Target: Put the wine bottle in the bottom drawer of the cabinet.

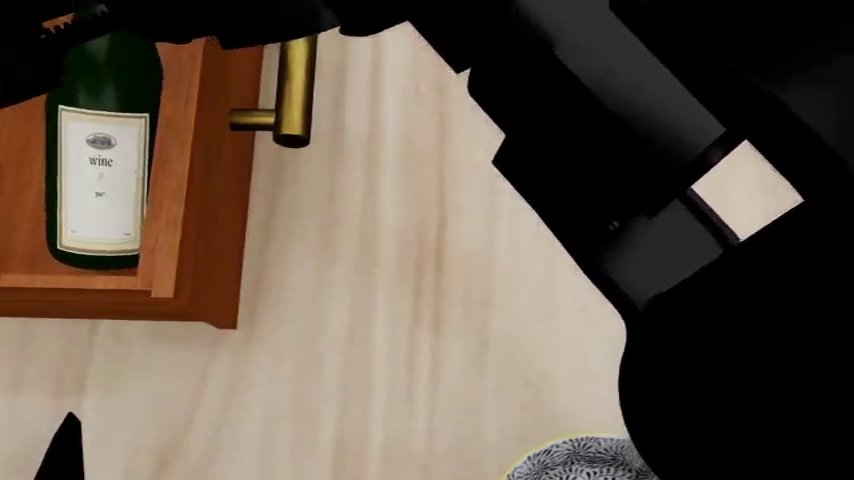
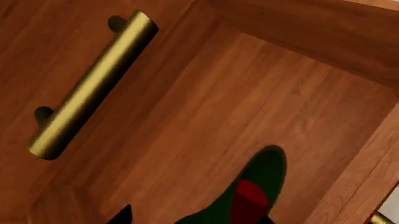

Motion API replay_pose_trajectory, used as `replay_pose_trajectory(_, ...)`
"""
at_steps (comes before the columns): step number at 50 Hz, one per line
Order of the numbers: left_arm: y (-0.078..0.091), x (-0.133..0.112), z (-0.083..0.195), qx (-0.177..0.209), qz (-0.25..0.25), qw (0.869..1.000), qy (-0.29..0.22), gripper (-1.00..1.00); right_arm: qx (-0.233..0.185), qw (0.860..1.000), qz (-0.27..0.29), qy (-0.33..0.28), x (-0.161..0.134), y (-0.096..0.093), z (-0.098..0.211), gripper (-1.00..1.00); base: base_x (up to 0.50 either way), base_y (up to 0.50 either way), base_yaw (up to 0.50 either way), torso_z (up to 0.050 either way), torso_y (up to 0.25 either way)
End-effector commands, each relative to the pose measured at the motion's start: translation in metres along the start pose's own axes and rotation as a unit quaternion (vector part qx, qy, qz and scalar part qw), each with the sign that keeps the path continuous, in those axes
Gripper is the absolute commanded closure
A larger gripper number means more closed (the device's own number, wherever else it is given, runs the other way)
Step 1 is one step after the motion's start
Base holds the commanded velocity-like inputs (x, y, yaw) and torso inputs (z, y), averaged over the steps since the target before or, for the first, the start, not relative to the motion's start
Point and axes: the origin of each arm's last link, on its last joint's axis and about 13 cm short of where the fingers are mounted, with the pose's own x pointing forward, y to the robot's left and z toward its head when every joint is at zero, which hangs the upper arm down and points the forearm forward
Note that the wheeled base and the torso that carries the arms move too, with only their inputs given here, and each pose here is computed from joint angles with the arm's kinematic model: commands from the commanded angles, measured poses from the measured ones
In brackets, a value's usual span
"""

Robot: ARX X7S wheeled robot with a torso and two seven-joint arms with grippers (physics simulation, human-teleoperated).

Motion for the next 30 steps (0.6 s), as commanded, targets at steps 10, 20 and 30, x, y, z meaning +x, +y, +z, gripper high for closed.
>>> replay_pose_trajectory(10,0.0,0.001,-0.002,-0.003,-0.002,1.0,0.005,-1.0,-0.089,0.981,-0.165,0.059,-0.028,-0.025,0.014,-1.0,0.0,0.0,0.0,0.0,-0.002)
replay_pose_trajectory(20,-0.001,0.001,-0.002,-0.002,-0.002,1.0,0.005,-1.0,-0.085,0.985,-0.147,0.02,-0.048,-0.018,0.037,-1.0,0.0,0.0,0.0,0.0,0.0)
replay_pose_trajectory(30,-0.002,0.002,-0.003,-0.001,-0.004,1.0,0.006,-1.0,-0.088,0.986,-0.139,0.009,-0.055,-0.016,0.044,-1.0,0.0,0.0,0.0,0.0,0.0)
